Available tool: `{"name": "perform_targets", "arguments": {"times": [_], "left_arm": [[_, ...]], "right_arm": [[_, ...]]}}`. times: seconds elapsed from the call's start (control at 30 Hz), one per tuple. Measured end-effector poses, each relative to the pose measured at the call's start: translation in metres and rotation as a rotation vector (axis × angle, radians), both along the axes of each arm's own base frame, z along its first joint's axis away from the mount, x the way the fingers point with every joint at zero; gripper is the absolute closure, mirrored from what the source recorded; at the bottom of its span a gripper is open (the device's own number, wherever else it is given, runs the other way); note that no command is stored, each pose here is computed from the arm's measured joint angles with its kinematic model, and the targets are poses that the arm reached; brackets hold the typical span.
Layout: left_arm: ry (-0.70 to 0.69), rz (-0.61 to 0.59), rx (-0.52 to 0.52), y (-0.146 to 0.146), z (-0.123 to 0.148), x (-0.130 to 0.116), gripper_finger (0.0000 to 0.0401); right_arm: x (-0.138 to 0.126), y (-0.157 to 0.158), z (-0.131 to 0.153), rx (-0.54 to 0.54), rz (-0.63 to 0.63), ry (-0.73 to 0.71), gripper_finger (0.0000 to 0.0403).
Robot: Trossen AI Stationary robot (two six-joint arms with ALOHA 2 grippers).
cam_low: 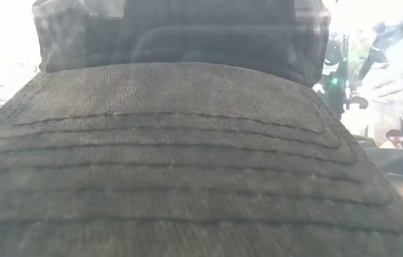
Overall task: Pick & Place hat
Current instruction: Put the dark gray cap into the right transparent bin, then put the left black cap into the white transparent bin
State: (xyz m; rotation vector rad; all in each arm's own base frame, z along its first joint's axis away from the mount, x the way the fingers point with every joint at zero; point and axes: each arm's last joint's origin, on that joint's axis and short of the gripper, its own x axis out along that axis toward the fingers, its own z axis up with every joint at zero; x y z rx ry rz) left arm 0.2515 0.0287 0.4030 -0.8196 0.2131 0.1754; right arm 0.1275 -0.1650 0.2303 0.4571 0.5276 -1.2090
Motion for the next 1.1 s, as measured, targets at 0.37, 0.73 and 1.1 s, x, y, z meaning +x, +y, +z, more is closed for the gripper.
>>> {"name": "perform_targets", "arguments": {"times": [0.37,0.73,1.1], "left_arm": [[0.007,-0.038,0.146,0.0,0.0,0.0,0.0199],[0.035,-0.161,0.283,0.007,-0.004,0.002,0.0199],[0.415,-0.655,0.287,-0.007,-0.086,0.045,0.0199]], "right_arm": [[-0.006,0.023,0.058,-0.347,0.128,-0.275,0.0314],[-0.009,0.086,0.077,-0.077,0.624,-0.664,0.0314],[0.002,0.125,0.057,0.281,0.889,-0.583,0.0314]]}}
